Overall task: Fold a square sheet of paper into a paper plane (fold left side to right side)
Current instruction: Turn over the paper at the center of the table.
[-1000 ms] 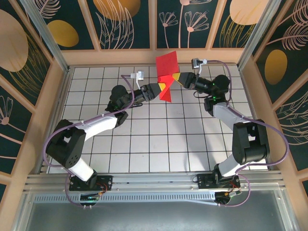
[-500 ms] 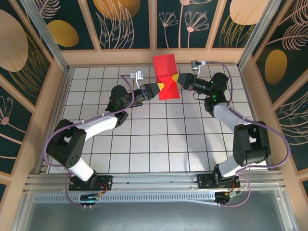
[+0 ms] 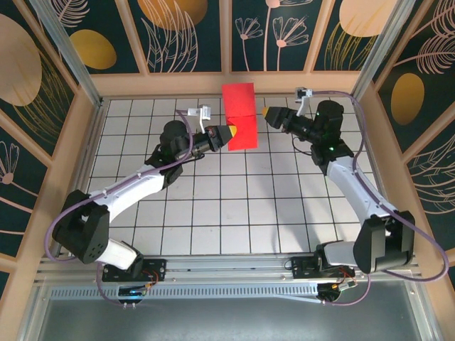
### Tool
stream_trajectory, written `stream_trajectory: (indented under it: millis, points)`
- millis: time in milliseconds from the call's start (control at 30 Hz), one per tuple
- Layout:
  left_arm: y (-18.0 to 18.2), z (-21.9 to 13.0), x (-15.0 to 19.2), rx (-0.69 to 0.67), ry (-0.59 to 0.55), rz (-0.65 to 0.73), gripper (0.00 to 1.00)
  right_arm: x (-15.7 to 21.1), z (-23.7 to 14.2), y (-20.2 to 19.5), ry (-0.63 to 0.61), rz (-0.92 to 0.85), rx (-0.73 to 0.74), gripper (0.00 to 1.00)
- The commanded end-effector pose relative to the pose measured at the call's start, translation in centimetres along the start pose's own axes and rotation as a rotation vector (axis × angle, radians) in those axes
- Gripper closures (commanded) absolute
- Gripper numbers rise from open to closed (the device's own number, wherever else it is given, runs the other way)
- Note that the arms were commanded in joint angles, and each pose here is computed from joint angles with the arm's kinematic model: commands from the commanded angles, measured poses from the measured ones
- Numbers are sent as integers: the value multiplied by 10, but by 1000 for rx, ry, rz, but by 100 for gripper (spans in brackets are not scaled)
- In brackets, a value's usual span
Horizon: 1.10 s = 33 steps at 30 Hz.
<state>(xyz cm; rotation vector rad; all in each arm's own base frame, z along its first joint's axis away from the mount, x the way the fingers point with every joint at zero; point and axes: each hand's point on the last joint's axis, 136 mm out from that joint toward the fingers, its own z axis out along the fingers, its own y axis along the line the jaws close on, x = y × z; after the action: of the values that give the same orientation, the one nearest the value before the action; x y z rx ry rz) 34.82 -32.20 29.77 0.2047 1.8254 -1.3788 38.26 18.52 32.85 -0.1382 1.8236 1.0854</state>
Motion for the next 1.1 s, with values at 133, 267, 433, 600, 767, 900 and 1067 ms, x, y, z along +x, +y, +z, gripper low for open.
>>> stream_trajectory:
  millis: [133, 267, 433, 600, 767, 900, 1067]
  points:
    - [64, -29, 20, -458, 165, 167, 100, -10, -46, -81, -42, -164, 586, 25]
    - [86, -48, 26, -704, 220, 250, 100, -2, -66, -122, -6, -190, 814, 13]
    - [100, -66, 41, -993, 306, 366, 100, 10, -72, -150, 58, -197, 942, 6]
    - [115, -84, 65, -1264, 352, 464, 100, 10, -83, -155, -19, -187, 977, 1]
    - [134, -87, 100, -1450, 436, 519, 100, 10, -91, -157, -50, -189, 1000, 1]
    - [138, -89, 107, -1581, 419, 580, 100, 9, -92, -160, -46, -192, 1005, 1]
    - [153, -82, 126, -1607, 427, 519, 100, 11, -92, -160, -46, -188, 996, 1]
